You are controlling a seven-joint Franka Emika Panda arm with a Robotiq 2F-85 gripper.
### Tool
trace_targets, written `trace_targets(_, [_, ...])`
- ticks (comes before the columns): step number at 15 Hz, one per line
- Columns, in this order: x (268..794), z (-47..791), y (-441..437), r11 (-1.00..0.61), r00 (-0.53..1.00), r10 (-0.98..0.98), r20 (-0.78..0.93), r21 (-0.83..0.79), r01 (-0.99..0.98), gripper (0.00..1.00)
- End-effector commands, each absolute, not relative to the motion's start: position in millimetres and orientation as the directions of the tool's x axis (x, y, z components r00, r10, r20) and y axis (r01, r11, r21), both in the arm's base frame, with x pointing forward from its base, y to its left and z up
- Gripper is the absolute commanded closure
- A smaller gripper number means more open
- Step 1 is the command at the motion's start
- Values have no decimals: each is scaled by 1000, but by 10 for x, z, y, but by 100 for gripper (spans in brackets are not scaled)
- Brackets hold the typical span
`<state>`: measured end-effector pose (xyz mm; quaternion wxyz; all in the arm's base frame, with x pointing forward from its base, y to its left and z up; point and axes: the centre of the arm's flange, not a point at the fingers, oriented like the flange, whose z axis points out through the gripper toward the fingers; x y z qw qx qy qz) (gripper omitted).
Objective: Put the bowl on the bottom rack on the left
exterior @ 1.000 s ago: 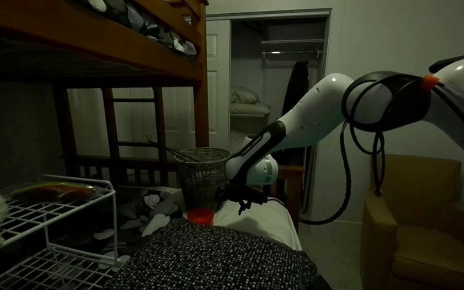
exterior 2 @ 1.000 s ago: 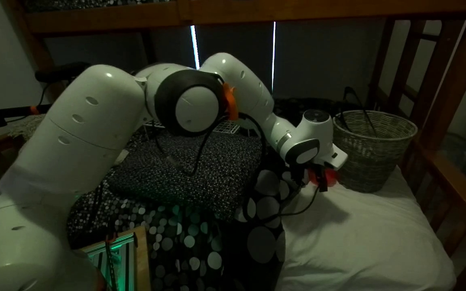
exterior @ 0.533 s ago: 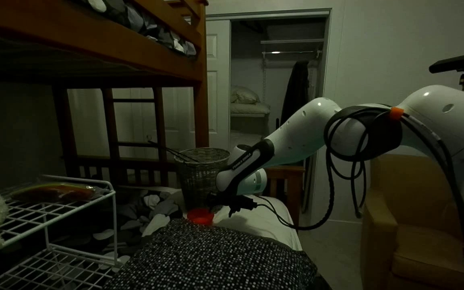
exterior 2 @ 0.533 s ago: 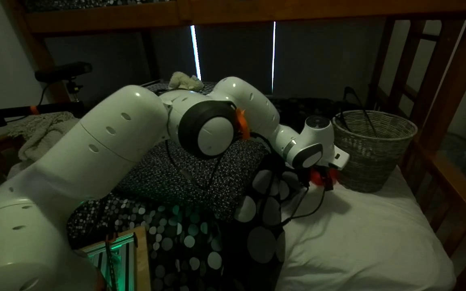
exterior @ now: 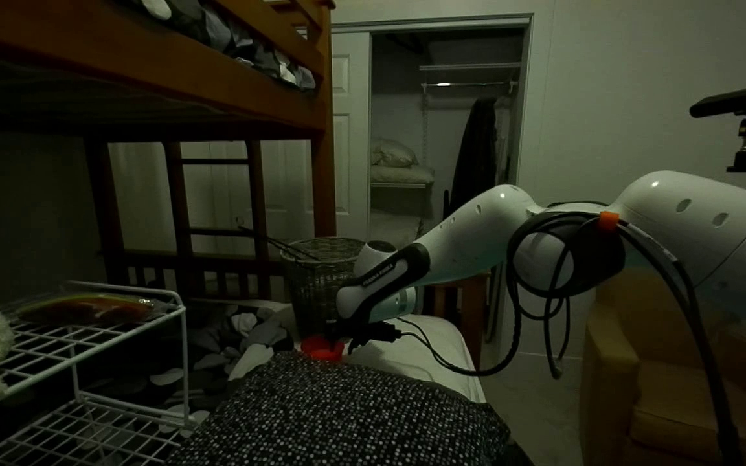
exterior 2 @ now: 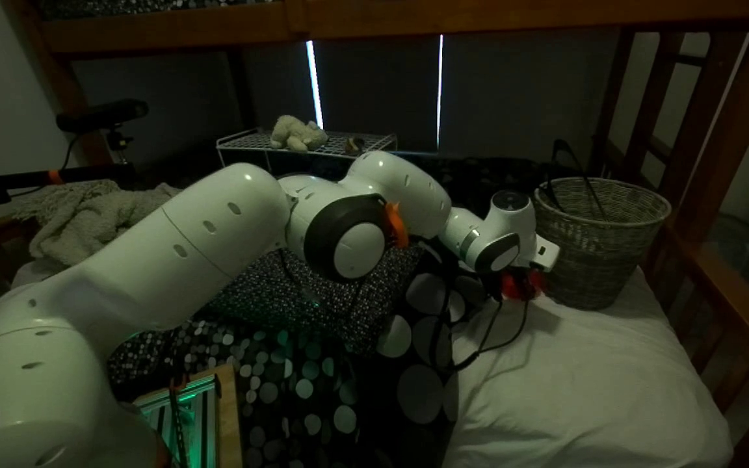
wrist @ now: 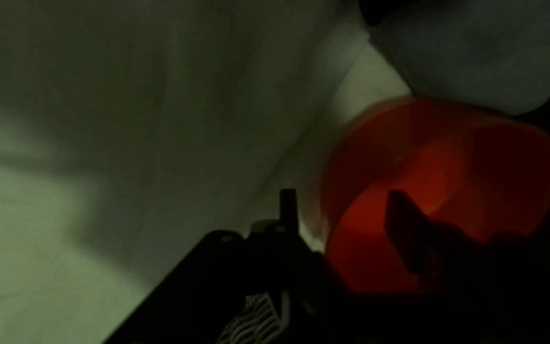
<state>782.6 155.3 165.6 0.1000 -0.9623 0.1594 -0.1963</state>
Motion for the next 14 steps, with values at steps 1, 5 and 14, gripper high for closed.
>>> trace_targets(1, [7939,1680,1578,-939,889,-330,318,-206,-275,79])
trace_targets(5, [7886,1685,1538,-937,906,-336,257,-188,-294,100])
trace_targets(14, [7553,2561,1808,-964,945,-191,264,-231,-130,99])
